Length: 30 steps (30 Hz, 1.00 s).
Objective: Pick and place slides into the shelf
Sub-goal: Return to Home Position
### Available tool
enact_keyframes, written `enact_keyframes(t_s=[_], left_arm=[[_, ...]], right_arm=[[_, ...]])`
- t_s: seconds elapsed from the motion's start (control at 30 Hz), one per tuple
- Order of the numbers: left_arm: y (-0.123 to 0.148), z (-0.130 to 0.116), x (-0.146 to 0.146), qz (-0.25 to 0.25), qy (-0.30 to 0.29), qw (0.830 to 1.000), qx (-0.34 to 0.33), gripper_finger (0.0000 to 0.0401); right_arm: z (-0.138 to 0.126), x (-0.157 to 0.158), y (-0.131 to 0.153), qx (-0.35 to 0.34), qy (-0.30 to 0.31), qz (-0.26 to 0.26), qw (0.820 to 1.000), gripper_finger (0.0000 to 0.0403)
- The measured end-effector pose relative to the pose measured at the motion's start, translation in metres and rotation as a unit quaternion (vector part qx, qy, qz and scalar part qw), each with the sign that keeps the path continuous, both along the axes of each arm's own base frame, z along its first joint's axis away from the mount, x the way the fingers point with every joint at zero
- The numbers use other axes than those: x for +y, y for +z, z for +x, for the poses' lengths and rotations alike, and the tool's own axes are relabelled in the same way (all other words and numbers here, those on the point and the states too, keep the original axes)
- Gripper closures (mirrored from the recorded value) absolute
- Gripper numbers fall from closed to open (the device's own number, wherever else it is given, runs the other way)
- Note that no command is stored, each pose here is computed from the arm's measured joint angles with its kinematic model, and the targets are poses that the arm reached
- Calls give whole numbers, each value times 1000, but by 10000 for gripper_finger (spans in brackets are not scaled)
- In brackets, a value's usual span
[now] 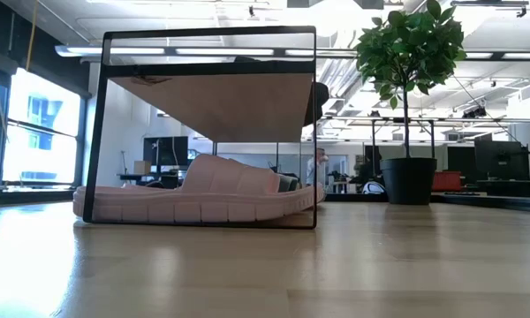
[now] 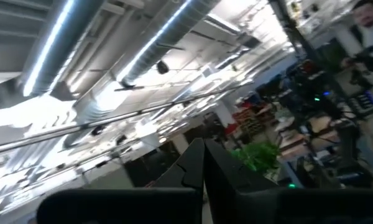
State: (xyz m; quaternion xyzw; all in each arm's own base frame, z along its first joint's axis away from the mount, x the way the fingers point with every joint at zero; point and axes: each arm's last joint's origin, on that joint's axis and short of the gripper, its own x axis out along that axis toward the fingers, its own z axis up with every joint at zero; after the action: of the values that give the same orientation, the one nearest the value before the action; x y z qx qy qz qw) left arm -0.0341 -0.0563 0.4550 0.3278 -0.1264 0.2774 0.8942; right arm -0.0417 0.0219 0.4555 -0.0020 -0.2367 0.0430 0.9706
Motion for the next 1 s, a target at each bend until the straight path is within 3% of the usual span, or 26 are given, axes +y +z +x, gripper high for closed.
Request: enact_keyframes(t_s=[0.37, 0.47, 0.73, 1.0], left_arm=[[-61, -18, -17, -28, 27, 998, -56, 401], [-68, -13, -11, -59, 24, 997, -32, 401], [-83, 10, 14, -74, 2, 997, -36, 401], [-122, 47, 56, -126, -48, 990, -35, 401]], right_arm=[[6, -3, -63, -99, -1, 18, 995, 403], [16, -7, -80, -106, -12, 30, 994, 403], [57, -20, -116, -134, -2, 56, 989, 403], [90, -31, -168, -153, 8, 112, 982, 403]])
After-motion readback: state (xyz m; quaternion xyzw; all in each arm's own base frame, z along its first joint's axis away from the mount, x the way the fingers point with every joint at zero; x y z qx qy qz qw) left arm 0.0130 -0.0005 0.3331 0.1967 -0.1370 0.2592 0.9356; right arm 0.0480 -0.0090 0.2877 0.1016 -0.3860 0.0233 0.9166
